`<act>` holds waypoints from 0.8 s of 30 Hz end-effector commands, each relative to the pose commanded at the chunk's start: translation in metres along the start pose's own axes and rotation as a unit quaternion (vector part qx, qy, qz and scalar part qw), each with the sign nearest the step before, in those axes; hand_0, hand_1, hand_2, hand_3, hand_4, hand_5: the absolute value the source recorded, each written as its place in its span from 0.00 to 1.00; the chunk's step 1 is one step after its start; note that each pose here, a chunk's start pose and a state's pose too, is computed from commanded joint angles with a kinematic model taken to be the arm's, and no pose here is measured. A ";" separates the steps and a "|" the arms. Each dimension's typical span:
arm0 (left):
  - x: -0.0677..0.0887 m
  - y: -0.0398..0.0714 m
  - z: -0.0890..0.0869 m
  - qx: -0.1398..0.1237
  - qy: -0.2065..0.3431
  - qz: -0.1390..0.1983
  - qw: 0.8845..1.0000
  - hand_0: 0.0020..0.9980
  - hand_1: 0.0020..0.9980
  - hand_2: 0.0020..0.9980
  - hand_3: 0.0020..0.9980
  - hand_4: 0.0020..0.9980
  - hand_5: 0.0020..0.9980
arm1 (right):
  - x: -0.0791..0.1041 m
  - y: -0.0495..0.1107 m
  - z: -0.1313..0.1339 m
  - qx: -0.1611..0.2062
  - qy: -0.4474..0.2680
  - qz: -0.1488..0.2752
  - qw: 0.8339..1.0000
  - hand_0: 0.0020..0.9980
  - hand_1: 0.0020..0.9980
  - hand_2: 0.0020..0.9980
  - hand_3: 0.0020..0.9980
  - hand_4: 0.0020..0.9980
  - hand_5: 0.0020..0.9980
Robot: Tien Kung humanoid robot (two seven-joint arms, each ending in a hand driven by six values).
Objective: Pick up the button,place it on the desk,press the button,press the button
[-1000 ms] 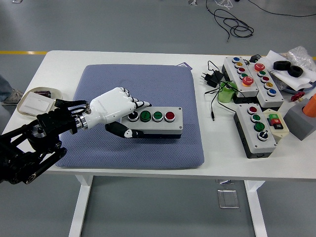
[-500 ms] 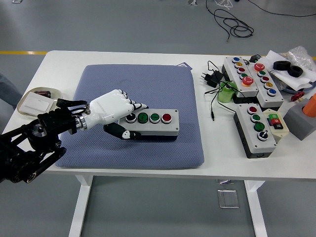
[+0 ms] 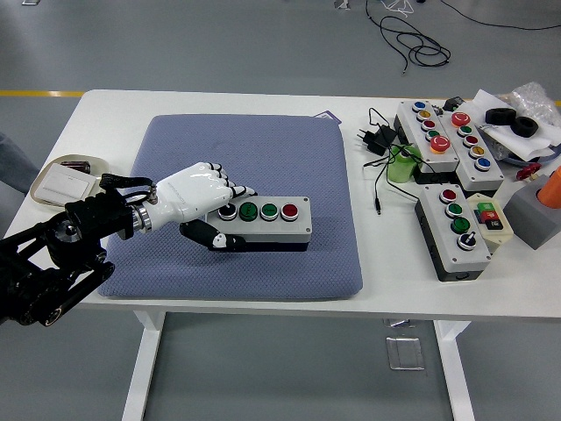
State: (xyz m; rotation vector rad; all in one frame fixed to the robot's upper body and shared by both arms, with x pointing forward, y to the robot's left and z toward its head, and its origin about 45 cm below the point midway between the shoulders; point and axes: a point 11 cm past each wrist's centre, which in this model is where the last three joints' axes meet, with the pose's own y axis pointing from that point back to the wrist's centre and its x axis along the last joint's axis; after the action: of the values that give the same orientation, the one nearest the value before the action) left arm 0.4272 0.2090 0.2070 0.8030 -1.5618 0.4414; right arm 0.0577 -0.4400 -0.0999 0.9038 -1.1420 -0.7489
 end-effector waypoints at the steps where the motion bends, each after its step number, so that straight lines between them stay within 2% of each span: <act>1: -0.001 0.000 0.000 0.001 0.001 -0.004 1.000 0.66 0.59 0.66 0.56 0.41 0.00 | 0.000 0.000 0.000 0.000 0.000 0.000 1.000 0.63 0.48 0.62 0.56 0.30 0.22; 2: -0.002 0.000 -0.001 0.001 0.001 -0.006 1.000 0.68 0.63 0.72 0.62 0.33 0.00 | 0.000 0.000 0.000 0.000 0.000 0.000 1.000 0.63 0.48 0.62 0.56 0.30 0.22; 7: -0.003 0.001 -0.001 0.001 0.002 -0.009 1.000 0.68 0.63 0.72 0.62 0.33 0.00 | 0.000 0.000 0.000 0.000 0.000 0.000 1.000 0.63 0.48 0.62 0.56 0.30 0.22; 8: -0.003 0.001 -0.001 0.000 0.003 -0.010 1.000 0.70 0.69 0.76 0.69 0.36 0.00 | 0.000 0.000 0.000 0.000 0.000 0.000 1.000 0.64 0.48 0.62 0.56 0.30 0.22; 13: -0.004 0.001 -0.001 0.000 0.008 -0.020 1.000 0.70 0.69 0.76 0.69 0.36 0.00 | 0.000 0.000 0.000 0.000 0.000 0.000 1.000 0.64 0.48 0.62 0.56 0.30 0.22; 14: -0.004 0.001 -0.001 0.000 0.008 -0.021 1.000 0.71 0.70 0.79 0.70 0.41 0.00 | 0.000 0.000 0.000 0.000 0.000 0.000 1.000 0.63 0.48 0.62 0.56 0.30 0.22; 19: -0.007 0.003 -0.001 0.002 0.014 -0.032 0.999 0.71 0.70 0.79 0.70 0.41 0.00 | 0.000 0.000 0.000 0.000 0.000 0.000 1.000 0.63 0.48 0.62 0.56 0.30 0.22; 20: -0.008 0.003 -0.001 0.002 0.016 -0.036 0.999 0.73 0.75 0.83 0.75 0.49 0.03 | 0.000 0.000 0.000 0.000 -0.001 0.000 1.000 0.64 0.48 0.62 0.56 0.30 0.22; 24: -0.009 0.003 -0.002 0.005 0.018 -0.038 0.999 0.73 0.75 0.83 0.75 0.49 0.03 | 0.000 0.000 0.000 -0.001 0.000 0.000 1.000 0.64 0.48 0.62 0.56 0.30 0.22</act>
State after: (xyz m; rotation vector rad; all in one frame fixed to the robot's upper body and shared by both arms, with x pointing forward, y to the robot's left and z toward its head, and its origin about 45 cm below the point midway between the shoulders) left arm 0.4264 0.2152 0.1989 0.8561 -1.4917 0.4063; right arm 0.0574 -0.4400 -0.0999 0.9029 -1.1411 -0.7491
